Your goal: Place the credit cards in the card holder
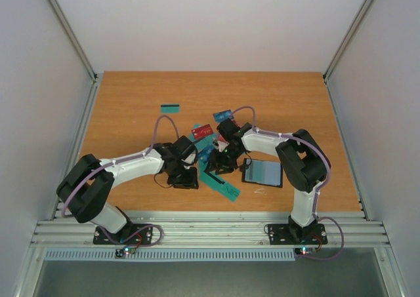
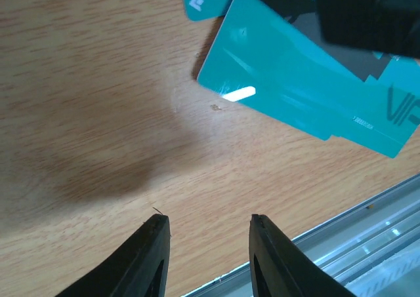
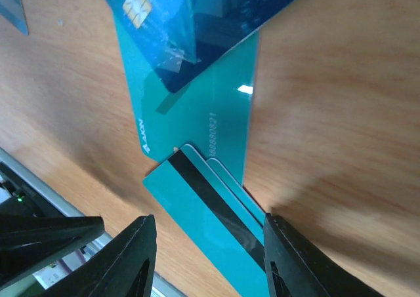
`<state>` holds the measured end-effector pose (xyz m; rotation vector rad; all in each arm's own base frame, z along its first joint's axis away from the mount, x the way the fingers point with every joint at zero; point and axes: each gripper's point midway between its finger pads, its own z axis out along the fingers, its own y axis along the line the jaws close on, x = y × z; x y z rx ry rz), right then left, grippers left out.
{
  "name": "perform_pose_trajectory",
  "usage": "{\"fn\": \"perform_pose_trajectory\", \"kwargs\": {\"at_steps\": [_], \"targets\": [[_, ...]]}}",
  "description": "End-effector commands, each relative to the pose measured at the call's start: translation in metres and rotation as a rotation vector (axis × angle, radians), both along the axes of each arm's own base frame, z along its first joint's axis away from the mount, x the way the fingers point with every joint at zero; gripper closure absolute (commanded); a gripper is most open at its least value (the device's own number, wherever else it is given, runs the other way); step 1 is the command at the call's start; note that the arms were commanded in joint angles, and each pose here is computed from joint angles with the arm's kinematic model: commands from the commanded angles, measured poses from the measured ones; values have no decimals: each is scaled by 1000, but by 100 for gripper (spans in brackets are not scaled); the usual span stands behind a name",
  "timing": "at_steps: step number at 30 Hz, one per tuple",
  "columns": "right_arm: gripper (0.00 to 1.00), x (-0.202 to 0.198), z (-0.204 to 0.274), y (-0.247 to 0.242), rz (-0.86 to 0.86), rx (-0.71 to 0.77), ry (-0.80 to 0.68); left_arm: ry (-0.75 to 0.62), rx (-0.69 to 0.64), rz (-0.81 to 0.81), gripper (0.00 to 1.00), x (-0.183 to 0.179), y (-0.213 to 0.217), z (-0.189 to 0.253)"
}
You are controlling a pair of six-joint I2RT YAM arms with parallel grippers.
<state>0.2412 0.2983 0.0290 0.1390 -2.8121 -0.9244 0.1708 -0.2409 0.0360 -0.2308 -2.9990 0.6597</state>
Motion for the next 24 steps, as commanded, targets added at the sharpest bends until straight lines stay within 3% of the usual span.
{"fn": "perform_pose_trajectory", "kwargs": {"at_steps": [1, 24], "targets": [[53, -9, 3, 15, 54, 4, -25, -33, -14, 23, 65, 6, 1, 4], [54, -55, 4, 23, 94, -44, 1, 2, -31, 47, 68, 5, 10, -13]]}}
